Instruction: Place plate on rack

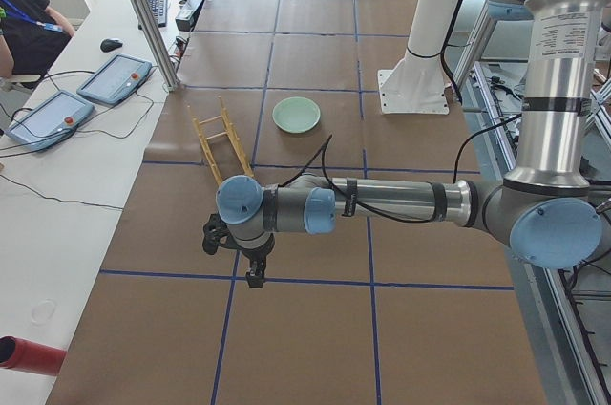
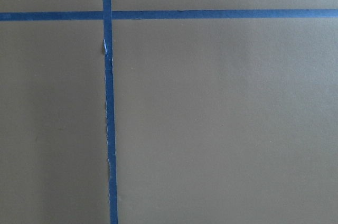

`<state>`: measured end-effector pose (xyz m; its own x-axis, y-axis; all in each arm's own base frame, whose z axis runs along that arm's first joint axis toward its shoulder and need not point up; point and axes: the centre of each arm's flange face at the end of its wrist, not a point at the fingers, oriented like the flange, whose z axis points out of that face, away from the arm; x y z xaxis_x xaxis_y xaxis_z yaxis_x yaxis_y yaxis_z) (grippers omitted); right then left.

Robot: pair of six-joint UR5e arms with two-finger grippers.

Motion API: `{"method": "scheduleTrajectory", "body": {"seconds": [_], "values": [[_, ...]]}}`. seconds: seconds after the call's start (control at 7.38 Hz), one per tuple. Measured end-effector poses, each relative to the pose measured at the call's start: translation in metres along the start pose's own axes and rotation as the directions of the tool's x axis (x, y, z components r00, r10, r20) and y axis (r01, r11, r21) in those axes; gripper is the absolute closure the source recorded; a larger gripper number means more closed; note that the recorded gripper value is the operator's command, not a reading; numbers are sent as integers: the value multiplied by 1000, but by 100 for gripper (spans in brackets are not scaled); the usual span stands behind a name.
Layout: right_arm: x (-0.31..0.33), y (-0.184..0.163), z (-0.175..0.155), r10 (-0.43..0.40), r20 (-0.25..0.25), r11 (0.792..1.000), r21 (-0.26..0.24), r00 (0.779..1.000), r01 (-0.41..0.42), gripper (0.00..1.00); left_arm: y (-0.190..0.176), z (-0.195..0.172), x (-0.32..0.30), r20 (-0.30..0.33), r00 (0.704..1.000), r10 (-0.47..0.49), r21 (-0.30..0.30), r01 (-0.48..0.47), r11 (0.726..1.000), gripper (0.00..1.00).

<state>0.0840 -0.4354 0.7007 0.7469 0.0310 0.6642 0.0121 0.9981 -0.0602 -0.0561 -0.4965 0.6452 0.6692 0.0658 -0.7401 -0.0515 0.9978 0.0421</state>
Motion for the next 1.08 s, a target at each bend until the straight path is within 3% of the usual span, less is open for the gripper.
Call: {"method": "scheduleTrajectory", "body": {"seconds": [0.27,0.54,0.81,1.08], "values": [[0,0,0,0,0,1000,0,1000,0,0,-4,-5,5,5,1000,8,9,-8,1000,0],[0,0,0,0,0,1000,0,1000,0,0,-22,-36,39,12,1000,-10,71,9,997,0],[0,0,0,0,0,1000,0,1000,0,0,-34,-74,111,-4,999,-35,148,35,988,0],[0,0,0,0,0,1000,1,1000,0,0,-38,-83,228,-50,998,-43,160,50,986,0]]}}
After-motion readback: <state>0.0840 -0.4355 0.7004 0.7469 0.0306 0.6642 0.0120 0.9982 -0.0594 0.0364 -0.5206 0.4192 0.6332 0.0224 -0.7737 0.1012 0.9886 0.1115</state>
